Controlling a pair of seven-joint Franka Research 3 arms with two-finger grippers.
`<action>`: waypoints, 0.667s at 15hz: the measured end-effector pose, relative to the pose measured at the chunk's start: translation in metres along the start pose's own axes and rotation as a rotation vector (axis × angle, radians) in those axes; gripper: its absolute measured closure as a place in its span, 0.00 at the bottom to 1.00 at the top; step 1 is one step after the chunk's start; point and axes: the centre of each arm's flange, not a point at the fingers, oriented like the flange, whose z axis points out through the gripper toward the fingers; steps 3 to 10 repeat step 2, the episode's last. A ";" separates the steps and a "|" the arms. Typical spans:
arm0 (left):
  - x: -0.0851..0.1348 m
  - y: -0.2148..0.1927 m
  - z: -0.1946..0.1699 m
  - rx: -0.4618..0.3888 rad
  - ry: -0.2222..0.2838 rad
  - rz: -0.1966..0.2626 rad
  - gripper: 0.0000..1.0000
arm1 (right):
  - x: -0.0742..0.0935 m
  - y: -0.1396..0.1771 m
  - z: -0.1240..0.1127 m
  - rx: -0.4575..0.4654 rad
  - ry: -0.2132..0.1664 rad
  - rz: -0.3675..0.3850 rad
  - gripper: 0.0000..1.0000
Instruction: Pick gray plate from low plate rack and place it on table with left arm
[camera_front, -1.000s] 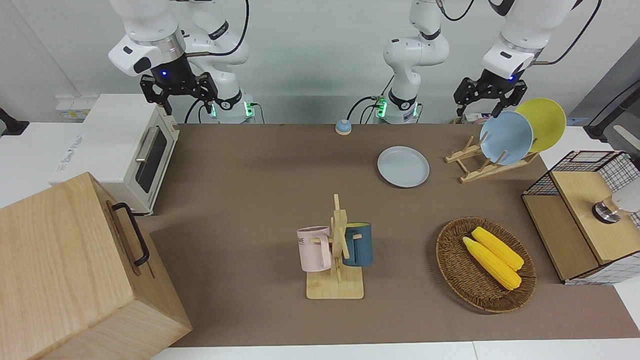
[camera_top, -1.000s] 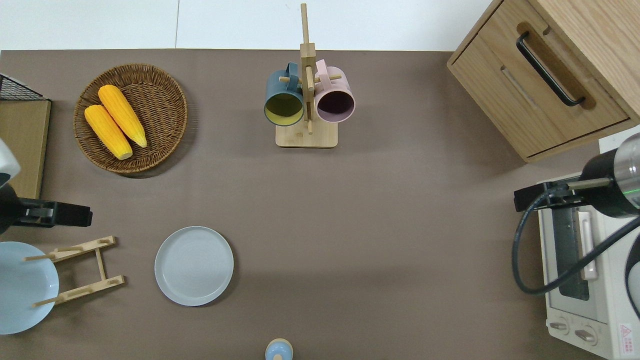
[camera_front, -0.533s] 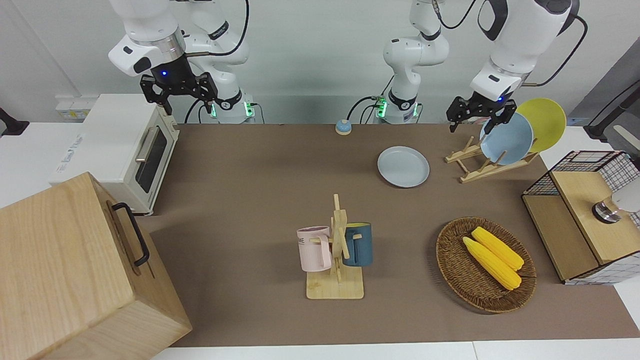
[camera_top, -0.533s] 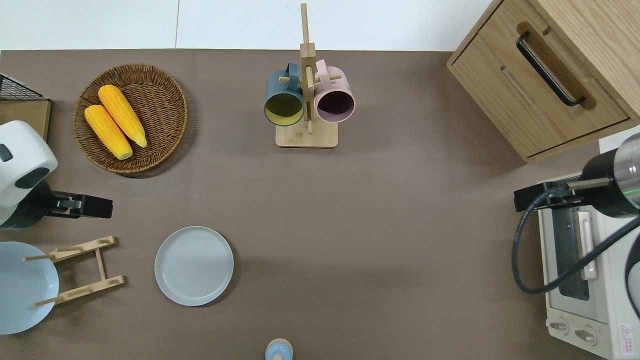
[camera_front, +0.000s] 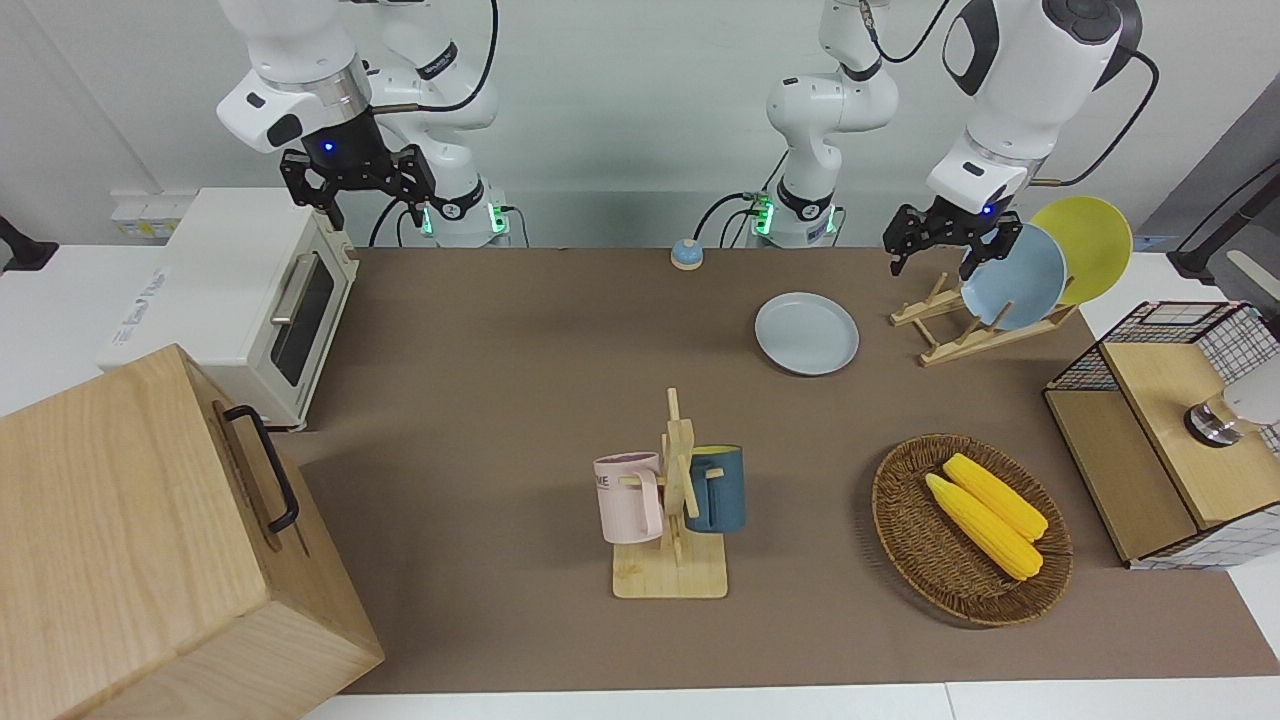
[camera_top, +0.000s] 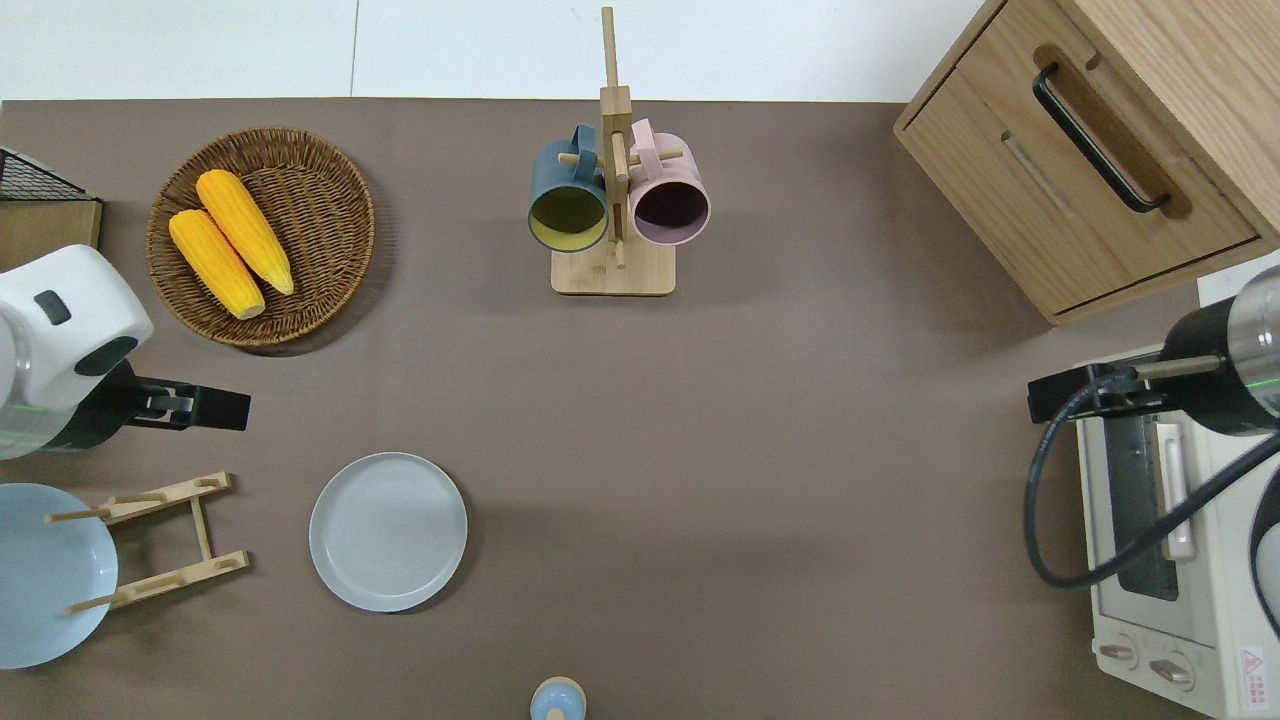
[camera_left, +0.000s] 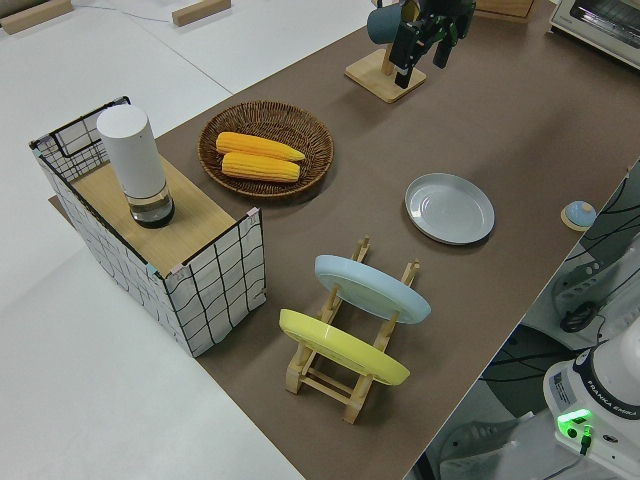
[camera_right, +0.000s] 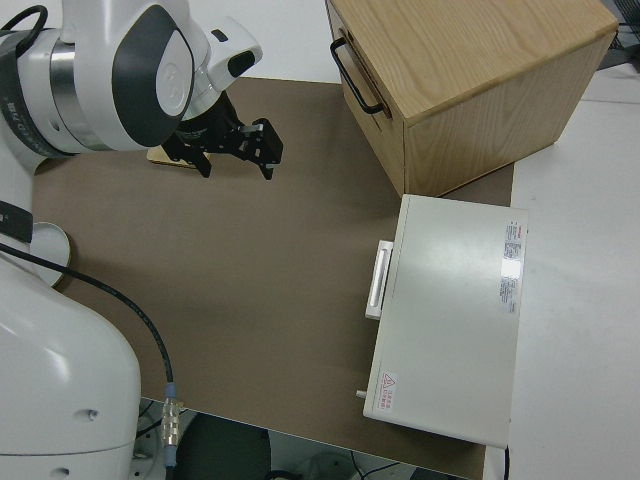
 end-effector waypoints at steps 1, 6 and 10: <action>0.000 0.000 0.000 0.001 0.000 0.000 0.00 | 0.000 0.000 0.000 0.000 0.000 0.000 0.01; 0.000 0.000 0.000 0.001 0.000 0.000 0.00 | 0.000 0.000 0.000 0.000 0.000 0.000 0.01; 0.000 0.000 0.000 0.001 0.000 0.000 0.00 | 0.000 0.000 0.000 0.000 0.000 0.000 0.01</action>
